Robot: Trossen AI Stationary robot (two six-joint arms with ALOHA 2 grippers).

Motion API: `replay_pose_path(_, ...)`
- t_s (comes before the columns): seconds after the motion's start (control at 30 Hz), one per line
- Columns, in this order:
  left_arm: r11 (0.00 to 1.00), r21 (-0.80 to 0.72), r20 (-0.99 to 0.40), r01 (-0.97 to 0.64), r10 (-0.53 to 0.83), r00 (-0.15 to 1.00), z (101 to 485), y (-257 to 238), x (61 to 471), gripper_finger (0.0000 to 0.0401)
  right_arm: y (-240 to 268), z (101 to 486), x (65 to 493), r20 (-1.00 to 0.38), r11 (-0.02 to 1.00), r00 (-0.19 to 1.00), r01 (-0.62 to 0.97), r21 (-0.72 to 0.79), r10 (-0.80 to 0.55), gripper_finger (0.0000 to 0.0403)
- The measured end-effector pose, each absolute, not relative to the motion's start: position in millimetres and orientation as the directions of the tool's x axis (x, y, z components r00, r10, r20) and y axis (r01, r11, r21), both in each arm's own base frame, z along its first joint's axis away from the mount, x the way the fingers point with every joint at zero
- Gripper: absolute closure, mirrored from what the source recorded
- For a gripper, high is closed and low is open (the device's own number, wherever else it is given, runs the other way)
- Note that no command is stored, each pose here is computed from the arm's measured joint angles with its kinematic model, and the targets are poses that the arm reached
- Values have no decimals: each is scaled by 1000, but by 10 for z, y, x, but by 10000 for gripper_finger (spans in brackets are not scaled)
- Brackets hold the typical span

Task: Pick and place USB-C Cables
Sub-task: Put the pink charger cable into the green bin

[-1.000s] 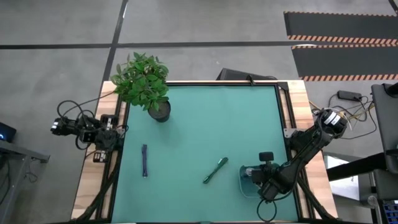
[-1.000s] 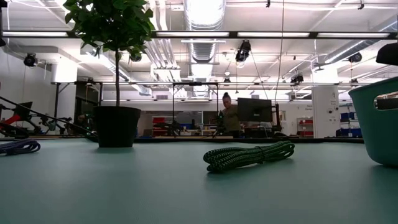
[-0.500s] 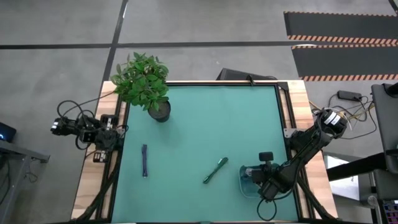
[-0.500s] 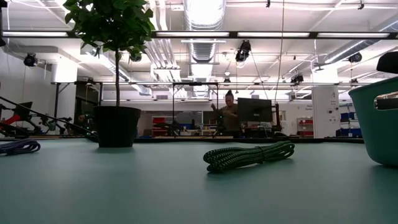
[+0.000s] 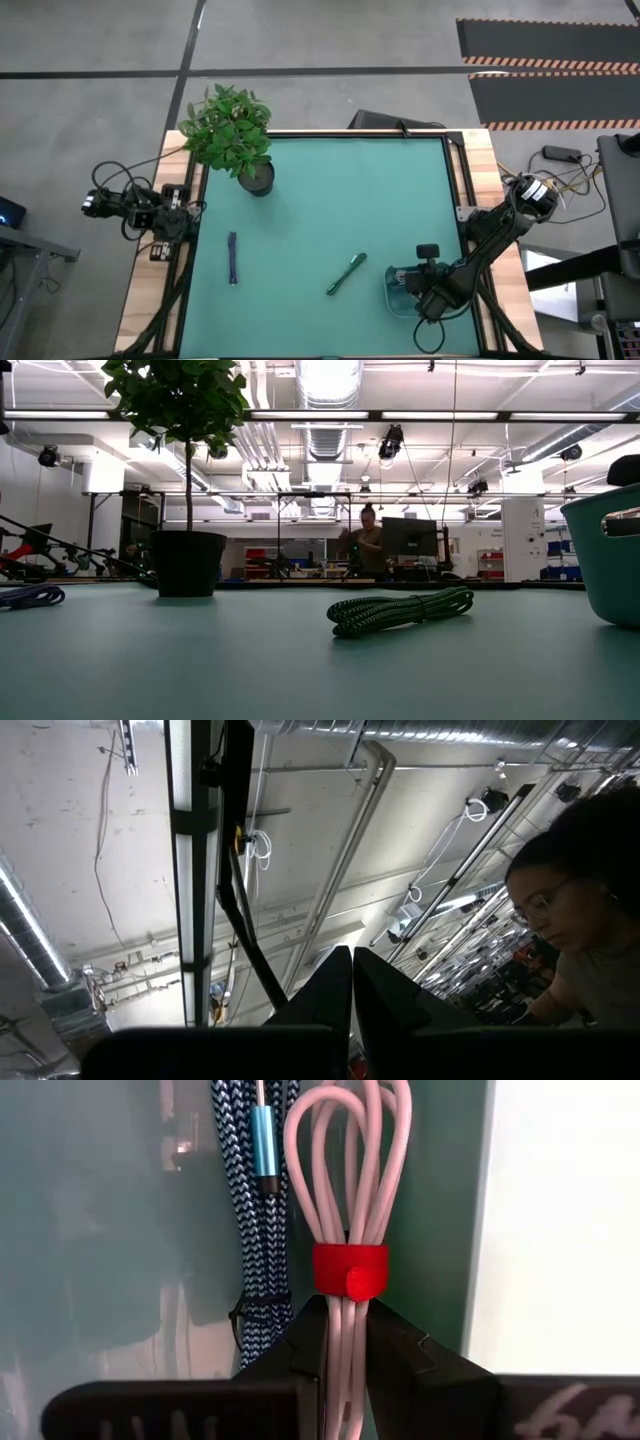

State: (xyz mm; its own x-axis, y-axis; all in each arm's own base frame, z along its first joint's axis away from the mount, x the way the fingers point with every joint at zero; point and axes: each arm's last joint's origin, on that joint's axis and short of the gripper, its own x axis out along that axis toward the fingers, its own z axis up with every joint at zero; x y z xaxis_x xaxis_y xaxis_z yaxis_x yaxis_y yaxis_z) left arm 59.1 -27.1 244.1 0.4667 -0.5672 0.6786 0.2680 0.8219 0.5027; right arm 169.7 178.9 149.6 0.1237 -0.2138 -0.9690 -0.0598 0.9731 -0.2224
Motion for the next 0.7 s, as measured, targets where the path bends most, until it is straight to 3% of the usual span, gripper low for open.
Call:
replay_pose_path(0.47,822,503,679,268,-567,467,2441,-271,591,401,1791,1487,1697,-970,975,125,-58,-215,-206,368)
replay_pose_path(0.7,822,503,678,268,-567,467,2441,-271,591,401,1794,1486,1700,-971,976,127,-56,-211,-203,336)
